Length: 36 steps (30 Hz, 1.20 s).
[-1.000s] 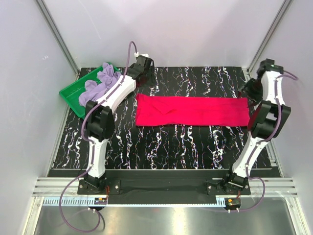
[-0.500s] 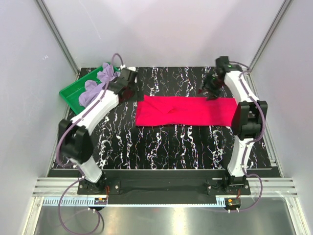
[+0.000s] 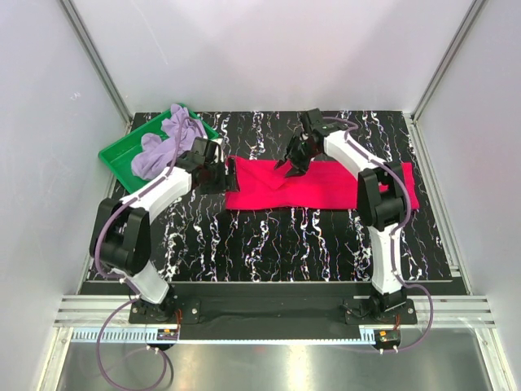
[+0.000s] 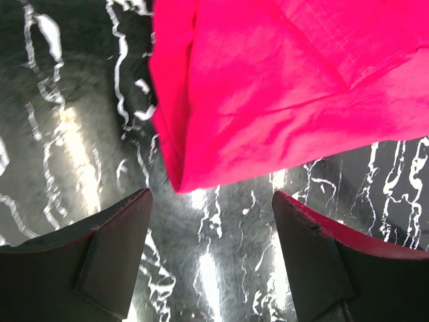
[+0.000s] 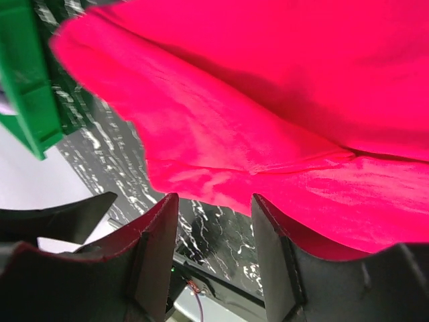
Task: Fold and stack the t-shirts
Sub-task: Fold the tshirt
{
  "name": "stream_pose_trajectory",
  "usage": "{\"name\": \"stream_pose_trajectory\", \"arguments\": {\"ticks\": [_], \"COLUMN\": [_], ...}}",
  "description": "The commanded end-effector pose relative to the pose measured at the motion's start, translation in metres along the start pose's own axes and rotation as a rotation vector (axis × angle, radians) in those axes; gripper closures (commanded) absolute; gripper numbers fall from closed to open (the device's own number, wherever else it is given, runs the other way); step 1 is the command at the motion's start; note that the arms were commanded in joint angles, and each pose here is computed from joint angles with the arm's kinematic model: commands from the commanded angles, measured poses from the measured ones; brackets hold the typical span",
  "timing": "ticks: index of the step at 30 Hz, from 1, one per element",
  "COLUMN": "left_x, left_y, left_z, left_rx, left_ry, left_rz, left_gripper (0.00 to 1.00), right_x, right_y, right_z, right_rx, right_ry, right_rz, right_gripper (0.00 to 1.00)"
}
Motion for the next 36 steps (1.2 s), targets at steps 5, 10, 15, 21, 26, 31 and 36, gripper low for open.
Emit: {"name": "stream_pose_trajectory", "arguments": {"ticks": [5, 10, 15, 21, 26, 31, 36], "left_x": [-0.018, -0.012, -0.009, -0.003, 0.0, 0.003, 0.009], "left_y": [0.019, 0.011, 0.003, -0.007, -0.01, -0.016, -0.023], "left_z": [0.012, 0.02, 0.031, 0.037, 0.036, 0.04, 0.044], "left_rx": [-0.004, 0.035, 0.087, 0.114, 0.113, 0.135, 0.162], "left_ry": [-0.16, -0.152, -0.152, -0.143, -0.135, -0.126, -0.105], "left_rz": [-0.003, -0.005, -0.004, -0.013, -0.018, -0.024, -0.045], "left_gripper": [0.31, 0.33, 0.39, 0.39, 0.42, 0.48, 0.49], "right_x": [0.007, 0.005, -0.006, -0.015, -0.018, -0.015, -0.014], "right_y": [-0.011, -0.014, -0.018, -0.03, -0.033, -0.03, -0.026], "right_z": [0.017, 0.025, 0.031, 0.031, 0.044, 0.045, 0.045], "right_rx": [0.002, -0.015, -0.029, -0.037, -0.018, -0.027, -0.043], "right_ry": [-0.022, -0.063, -0.12, -0.126, -0.119, -0.112, -0.111], "right_rz": [0.02, 0.027, 0.061, 0.068, 0.05, 0.054, 0.055], "right_gripper": [0.46, 0.53, 0.6, 0.55, 0.53, 0.53, 0.53]}}
Point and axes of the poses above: each gripper's point midway between its finger pads, its own z axis out along the fingers, its own x axis along the line the jaws close on, y = z × x, the point moved 2 cm from there along -z, back along the fingers, and after that the axes turned 10 degrees about -z, right-handed, at the moved point
